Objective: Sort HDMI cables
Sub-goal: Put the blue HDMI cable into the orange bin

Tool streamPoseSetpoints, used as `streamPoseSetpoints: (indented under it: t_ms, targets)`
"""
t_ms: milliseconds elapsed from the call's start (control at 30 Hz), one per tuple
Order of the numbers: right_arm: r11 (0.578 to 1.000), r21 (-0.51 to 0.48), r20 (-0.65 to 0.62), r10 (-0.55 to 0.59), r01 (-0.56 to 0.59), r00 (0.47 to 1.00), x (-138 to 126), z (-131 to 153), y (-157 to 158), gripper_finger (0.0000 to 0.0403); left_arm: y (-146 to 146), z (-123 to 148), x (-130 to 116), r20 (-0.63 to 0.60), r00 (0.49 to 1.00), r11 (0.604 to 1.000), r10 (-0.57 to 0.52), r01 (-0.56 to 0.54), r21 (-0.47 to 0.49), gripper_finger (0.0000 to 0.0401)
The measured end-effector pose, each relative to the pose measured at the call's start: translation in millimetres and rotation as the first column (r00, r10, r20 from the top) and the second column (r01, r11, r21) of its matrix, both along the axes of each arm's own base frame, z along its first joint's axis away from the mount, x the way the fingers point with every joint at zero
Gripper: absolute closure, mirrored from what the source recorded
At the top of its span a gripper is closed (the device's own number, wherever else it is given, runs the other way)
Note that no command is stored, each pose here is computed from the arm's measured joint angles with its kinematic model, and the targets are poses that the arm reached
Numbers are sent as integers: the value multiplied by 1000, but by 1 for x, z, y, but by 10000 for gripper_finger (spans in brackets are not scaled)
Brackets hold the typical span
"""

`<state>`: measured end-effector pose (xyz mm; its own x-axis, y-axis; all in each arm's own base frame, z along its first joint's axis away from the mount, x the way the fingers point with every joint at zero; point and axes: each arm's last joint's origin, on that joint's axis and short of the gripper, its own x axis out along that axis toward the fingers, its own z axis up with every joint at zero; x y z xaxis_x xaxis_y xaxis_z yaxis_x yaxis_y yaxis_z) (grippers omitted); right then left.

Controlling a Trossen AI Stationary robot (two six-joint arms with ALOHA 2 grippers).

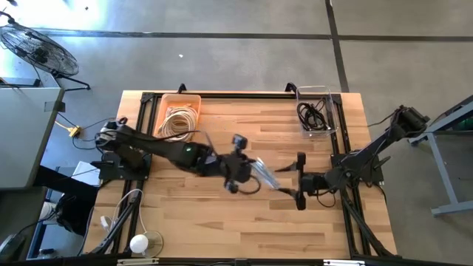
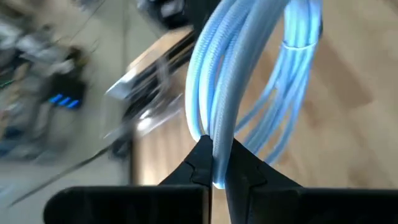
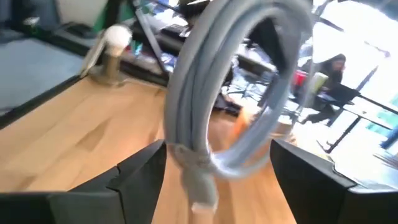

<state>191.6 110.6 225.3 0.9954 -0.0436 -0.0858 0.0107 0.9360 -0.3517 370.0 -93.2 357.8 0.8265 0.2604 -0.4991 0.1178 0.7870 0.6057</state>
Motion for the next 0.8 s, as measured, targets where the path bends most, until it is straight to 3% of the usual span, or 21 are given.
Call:
streamPoseSetpoints:
  t_ms: [167, 367, 533, 667, 800]
  targets:
    - [999, 12, 38, -52, 51, 998, -1, 6, -2, 124, -13, 15, -36, 20, 976, 964, 216, -217, 153, 393]
    - [994, 17, 66, -110, 109, 992, -1, 10, -4, 124, -17, 19, -78, 63, 907, 824, 415, -405, 397, 393]
    - [994, 15, 62, -107, 107, 992, -1, 9, -4, 123, -6, 12, -100, 28, 861, 766, 508, -466, 442, 393]
    - [994, 18, 60, -108, 107, 992, -1, 8, -4, 123, 18, 5, -110, -7, 775, 714, 632, -579, 392, 393]
    - [994, 17, 58, -107, 106, 993, -1, 8, -4, 123, 45, -6, -110, -92, 707, 681, 701, -626, 380, 393]
